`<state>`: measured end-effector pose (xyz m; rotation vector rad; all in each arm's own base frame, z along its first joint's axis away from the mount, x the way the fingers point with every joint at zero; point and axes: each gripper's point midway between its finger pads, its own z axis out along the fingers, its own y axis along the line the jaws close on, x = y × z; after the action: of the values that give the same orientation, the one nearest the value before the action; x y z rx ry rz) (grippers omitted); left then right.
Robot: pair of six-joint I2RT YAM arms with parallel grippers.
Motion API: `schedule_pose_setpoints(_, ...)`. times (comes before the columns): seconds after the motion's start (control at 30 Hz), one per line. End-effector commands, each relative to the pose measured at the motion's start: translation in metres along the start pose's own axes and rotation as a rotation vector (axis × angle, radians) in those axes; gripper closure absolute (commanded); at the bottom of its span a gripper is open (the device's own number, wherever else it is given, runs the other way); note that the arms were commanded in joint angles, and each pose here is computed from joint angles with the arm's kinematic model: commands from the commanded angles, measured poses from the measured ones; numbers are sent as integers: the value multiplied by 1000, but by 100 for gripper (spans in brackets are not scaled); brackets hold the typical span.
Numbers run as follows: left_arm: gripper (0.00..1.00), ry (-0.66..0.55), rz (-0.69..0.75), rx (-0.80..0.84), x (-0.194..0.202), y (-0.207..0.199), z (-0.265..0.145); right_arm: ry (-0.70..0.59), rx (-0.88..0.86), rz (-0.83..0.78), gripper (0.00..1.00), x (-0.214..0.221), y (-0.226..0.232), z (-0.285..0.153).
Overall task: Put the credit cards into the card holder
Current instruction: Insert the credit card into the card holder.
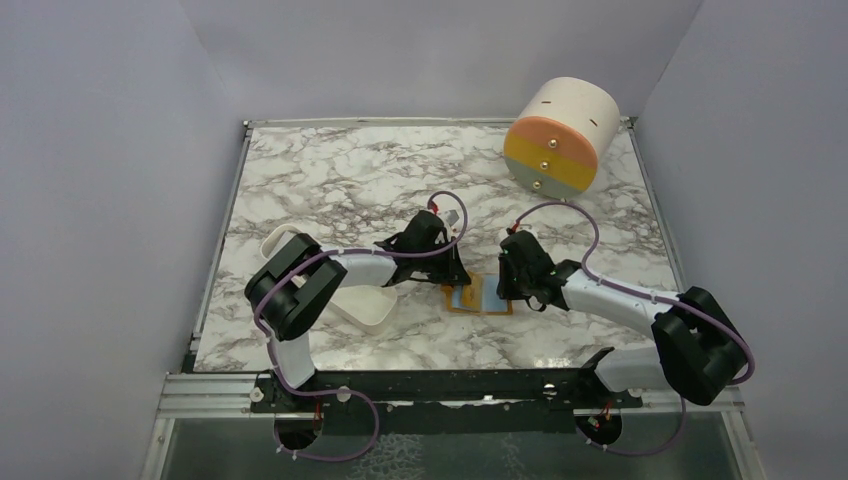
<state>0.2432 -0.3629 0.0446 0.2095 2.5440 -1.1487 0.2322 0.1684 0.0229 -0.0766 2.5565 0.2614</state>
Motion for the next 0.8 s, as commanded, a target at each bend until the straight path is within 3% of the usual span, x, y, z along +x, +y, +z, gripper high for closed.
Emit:
schedule_pose_setpoints(0.0,100,45,-31,-41,17,22,8,17,-8,24,78,8,0,4)
schedule_pose_setpoints(0.77,100,-42,-99,-131,20,36,15,47,-20,137,80,26,-1,2)
